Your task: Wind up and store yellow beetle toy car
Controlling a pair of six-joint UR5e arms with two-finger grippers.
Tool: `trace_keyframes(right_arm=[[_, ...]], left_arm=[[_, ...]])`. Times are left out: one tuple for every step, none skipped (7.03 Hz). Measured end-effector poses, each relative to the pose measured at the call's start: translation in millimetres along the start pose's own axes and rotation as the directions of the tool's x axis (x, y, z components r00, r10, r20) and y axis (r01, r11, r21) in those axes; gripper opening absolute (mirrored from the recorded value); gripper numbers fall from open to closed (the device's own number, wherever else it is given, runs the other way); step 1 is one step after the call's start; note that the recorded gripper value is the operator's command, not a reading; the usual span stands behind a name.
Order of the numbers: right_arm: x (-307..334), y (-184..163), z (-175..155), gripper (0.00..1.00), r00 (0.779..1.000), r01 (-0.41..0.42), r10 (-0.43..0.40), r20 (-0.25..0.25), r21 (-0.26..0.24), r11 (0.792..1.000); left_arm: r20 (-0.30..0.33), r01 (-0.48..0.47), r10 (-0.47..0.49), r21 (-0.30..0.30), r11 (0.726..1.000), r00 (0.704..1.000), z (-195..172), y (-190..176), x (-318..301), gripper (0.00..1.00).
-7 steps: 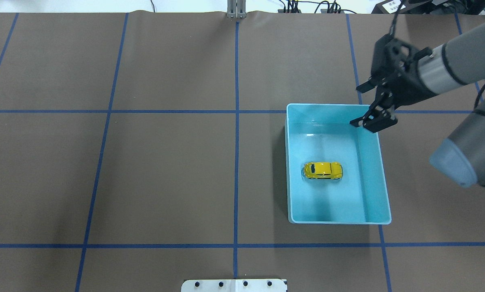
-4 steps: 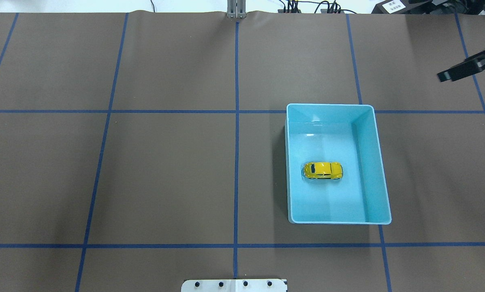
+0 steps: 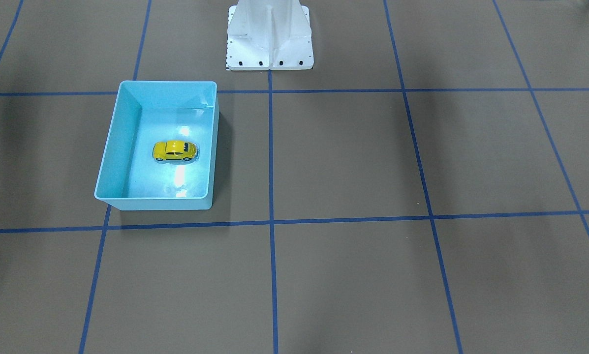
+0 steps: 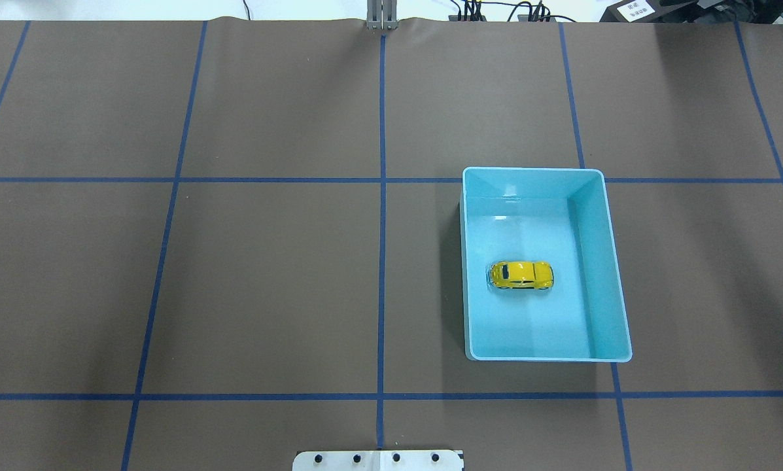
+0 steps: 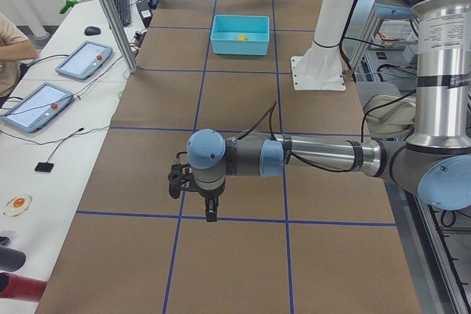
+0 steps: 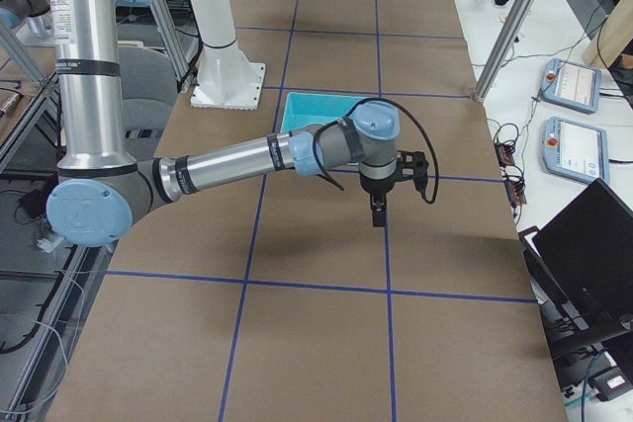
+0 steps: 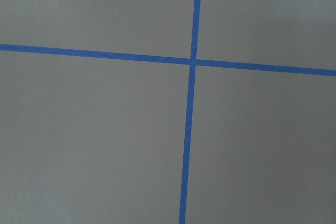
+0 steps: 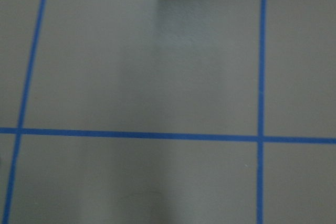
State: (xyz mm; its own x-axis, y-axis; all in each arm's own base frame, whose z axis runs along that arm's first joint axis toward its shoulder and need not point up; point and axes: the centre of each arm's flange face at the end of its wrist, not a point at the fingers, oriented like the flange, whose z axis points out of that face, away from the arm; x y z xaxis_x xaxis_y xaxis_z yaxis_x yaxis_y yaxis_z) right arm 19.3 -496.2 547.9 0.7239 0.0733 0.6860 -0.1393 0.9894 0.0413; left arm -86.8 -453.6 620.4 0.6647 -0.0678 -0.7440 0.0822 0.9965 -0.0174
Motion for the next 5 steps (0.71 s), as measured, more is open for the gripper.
trace_keyframes(right_arm=[[16, 5, 9, 1.0, 0.999, -0.039, 0.039, -0.015, -0.026, 0.999], [23, 5, 15, 1.0, 0.998, -0.065, 0.064, -0.025, -0.048, 0.997], [27, 7, 19, 1.0, 0.996, -0.083, 0.081, -0.035, -0.068, 0.994], [33, 9, 24, 1.0, 0.995, -0.092, 0.089, -0.042, -0.082, 0.992], [37, 10, 28, 1.0, 0.994, -0.098, 0.094, -0.047, -0.091, 0.991]], left_arm=[[-0.001, 0.0, 0.0, 0.0, 1.0, 1.0, 0, 0, 0, 1.0], [-0.001, 0.0, 0.0, 0.0, 1.0, 1.0, 0, 0, 0, 1.0], [-0.001, 0.001, -0.001, 0.0, 1.0, 1.0, 0, 0, -1, 1.0], [-0.001, 0.002, -0.002, 0.0, 1.0, 1.0, 0, 1, -1, 1.0], [-0.001, 0.002, -0.002, 0.0, 1.0, 1.0, 0, 1, -1, 1.0]])
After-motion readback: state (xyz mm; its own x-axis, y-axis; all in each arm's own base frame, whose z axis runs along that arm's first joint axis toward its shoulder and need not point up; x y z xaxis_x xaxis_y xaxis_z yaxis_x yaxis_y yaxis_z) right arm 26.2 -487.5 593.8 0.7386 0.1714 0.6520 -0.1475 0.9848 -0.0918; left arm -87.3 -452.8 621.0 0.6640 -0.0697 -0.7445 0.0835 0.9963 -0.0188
